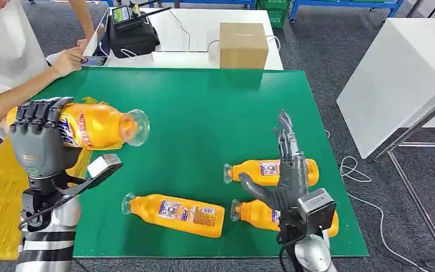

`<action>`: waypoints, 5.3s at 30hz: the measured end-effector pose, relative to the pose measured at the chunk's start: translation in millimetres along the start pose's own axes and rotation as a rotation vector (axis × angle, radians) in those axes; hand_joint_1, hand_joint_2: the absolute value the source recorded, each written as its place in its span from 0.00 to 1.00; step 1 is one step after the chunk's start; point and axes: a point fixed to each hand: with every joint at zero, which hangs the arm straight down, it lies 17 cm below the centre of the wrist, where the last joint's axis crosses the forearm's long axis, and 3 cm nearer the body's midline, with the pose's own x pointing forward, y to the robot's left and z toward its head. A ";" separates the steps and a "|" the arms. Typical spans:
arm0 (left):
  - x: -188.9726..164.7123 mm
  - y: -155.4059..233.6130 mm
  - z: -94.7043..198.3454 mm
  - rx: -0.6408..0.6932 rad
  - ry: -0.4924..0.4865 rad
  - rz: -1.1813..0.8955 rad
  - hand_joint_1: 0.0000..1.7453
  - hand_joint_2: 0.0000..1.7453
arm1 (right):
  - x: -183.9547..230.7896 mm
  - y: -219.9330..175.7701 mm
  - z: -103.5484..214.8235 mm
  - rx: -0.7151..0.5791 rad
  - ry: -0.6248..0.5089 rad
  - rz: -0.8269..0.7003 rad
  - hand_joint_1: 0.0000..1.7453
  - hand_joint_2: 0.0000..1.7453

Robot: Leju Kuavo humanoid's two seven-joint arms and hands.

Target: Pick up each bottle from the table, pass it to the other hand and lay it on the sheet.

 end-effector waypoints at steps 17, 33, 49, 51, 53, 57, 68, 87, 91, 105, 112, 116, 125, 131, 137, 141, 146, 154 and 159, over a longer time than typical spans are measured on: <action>-133.6 -183.5 122.8 -0.763 0.051 -0.130 1.00 1.00 | 11.1 -48.8 13.1 -0.086 -0.020 0.034 0.00 1.00; -142.4 -211.3 205.8 -0.960 0.129 -0.096 0.00 1.00 | 12.2 -49.0 7.8 -0.076 -0.019 0.052 0.00 1.00; -128.8 -221.7 212.7 -1.005 0.139 -0.111 0.00 1.00 | 7.7 -54.0 0.7 -0.083 -0.007 0.137 0.00 1.00; -127.4 -222.6 211.7 -1.005 0.147 -0.113 0.00 1.00 | 6.9 -53.7 0.0 -0.081 -0.006 0.144 0.00 1.00; -124.8 -223.2 208.8 -0.997 0.155 -0.109 0.00 1.00 | 5.8 -53.1 -0.7 -0.076 -0.003 0.154 0.00 1.00; -108.0 -226.3 205.3 -0.984 0.167 -0.013 0.00 1.00 | 2.9 -52.9 -0.3 -0.073 0.009 0.171 0.00 1.00; -24.7 -216.2 191.5 -0.985 0.128 0.434 0.00 1.00 | -11.2 -40.6 3.7 -0.010 0.056 0.207 0.00 1.00; 31.9 -128.1 105.4 -0.646 0.018 0.812 0.00 1.00 | -82.5 59.3 22.0 0.370 0.198 0.483 0.00 1.00; 49.8 -101.9 83.3 -0.529 0.011 0.969 0.00 1.00 | -103.5 86.2 31.8 0.491 0.223 0.588 0.00 1.00; 88.9 -57.7 38.3 -0.298 0.107 1.213 0.00 1.00 | -158.2 176.3 82.9 0.758 0.291 0.683 0.00 1.00; 88.3 -56.8 36.1 -0.281 0.128 1.229 0.00 1.00 | -175.4 167.0 93.3 0.768 0.338 0.770 0.00 1.00; 86.0 -59.3 39.6 -0.285 0.151 1.233 0.00 1.00 | -193.1 148.9 100.9 0.770 0.396 0.902 0.00 1.00; 78.2 -58.8 53.3 -0.281 0.192 1.231 0.00 1.00 | -227.6 107.7 131.2 0.844 0.510 1.123 0.00 1.00; 76.0 -58.7 56.9 -0.279 0.205 1.232 0.00 1.00 | -240.9 87.1 152.9 0.898 0.572 1.139 0.00 1.00; 77.3 -57.9 52.8 -0.269 0.209 1.247 0.00 1.00 | -252.2 74.9 170.1 0.949 0.639 1.080 0.48 1.00; 82.4 -57.6 46.8 -0.261 0.203 1.261 0.00 1.00 | -261.4 59.4 171.7 0.950 0.687 1.086 0.93 1.00; 91.9 -55.3 39.2 -0.259 0.181 1.276 0.00 1.00 | -269.1 45.8 170.5 0.946 0.726 1.094 1.00 1.00; 99.6 -53.7 33.0 -0.257 0.165 1.289 0.00 1.00 | -274.8 36.6 165.6 0.943 0.750 1.103 1.00 1.00; 101.4 -51.8 28.3 -0.249 0.163 1.299 0.00 1.00 | -276.8 36.4 162.3 0.938 0.758 1.105 1.00 1.00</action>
